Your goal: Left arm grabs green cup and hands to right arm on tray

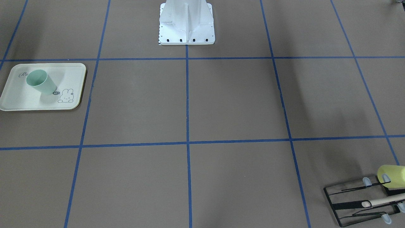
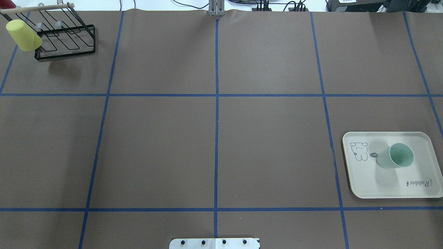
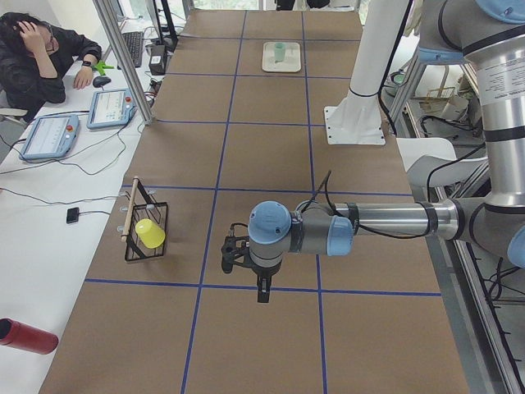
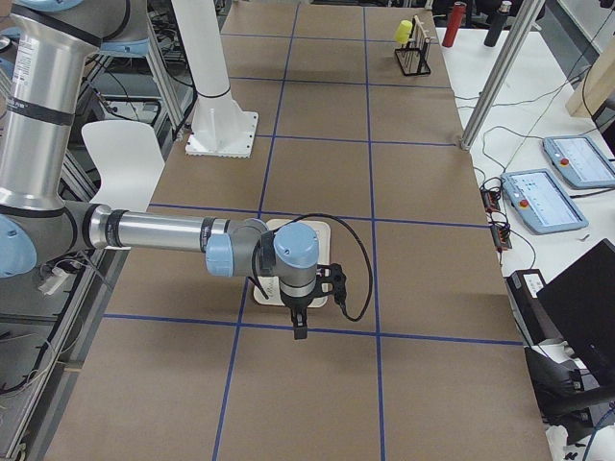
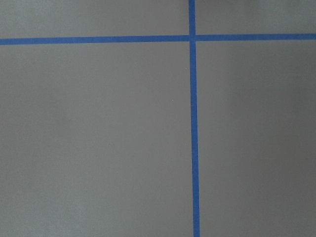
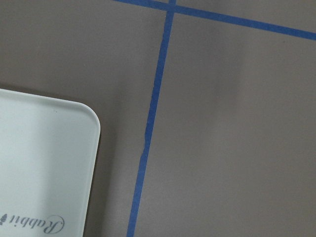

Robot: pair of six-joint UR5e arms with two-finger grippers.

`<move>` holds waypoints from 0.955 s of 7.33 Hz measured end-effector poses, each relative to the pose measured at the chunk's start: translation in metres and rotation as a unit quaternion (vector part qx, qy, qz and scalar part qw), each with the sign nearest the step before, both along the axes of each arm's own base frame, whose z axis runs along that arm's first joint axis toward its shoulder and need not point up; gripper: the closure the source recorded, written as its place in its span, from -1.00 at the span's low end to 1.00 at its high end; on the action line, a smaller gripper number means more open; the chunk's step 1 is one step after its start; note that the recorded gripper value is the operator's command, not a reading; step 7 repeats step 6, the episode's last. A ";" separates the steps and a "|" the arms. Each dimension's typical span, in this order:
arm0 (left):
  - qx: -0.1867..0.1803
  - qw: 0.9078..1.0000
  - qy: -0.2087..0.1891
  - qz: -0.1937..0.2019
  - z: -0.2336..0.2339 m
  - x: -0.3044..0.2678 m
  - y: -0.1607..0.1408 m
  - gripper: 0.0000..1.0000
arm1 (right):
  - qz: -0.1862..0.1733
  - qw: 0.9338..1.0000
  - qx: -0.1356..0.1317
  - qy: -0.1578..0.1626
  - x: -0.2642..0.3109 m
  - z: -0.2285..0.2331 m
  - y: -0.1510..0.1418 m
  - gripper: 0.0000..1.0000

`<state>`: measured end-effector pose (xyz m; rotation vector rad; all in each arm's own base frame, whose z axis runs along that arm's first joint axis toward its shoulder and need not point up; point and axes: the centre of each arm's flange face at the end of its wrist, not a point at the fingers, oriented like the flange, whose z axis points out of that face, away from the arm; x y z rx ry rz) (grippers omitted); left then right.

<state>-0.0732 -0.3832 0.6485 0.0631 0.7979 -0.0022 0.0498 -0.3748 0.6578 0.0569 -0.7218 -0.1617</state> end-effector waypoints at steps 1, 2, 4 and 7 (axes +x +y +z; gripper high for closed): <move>0.000 1.000 0.000 0.000 0.000 0.000 0.000 -1.00 | 0.000 1.000 0.001 0.000 0.000 -0.001 0.000 -1.00; 0.000 1.000 0.000 0.000 0.000 0.000 0.000 -1.00 | 0.001 1.000 0.002 -0.001 0.000 -0.001 -0.001 -1.00; 0.000 1.000 0.000 0.000 0.000 0.000 0.000 -1.00 | 0.001 1.000 0.003 -0.001 0.001 -0.003 -0.001 -1.00; 0.001 1.000 0.000 0.000 -0.001 0.000 0.000 -1.00 | 0.001 1.000 0.006 -0.002 0.001 -0.005 -0.002 -1.00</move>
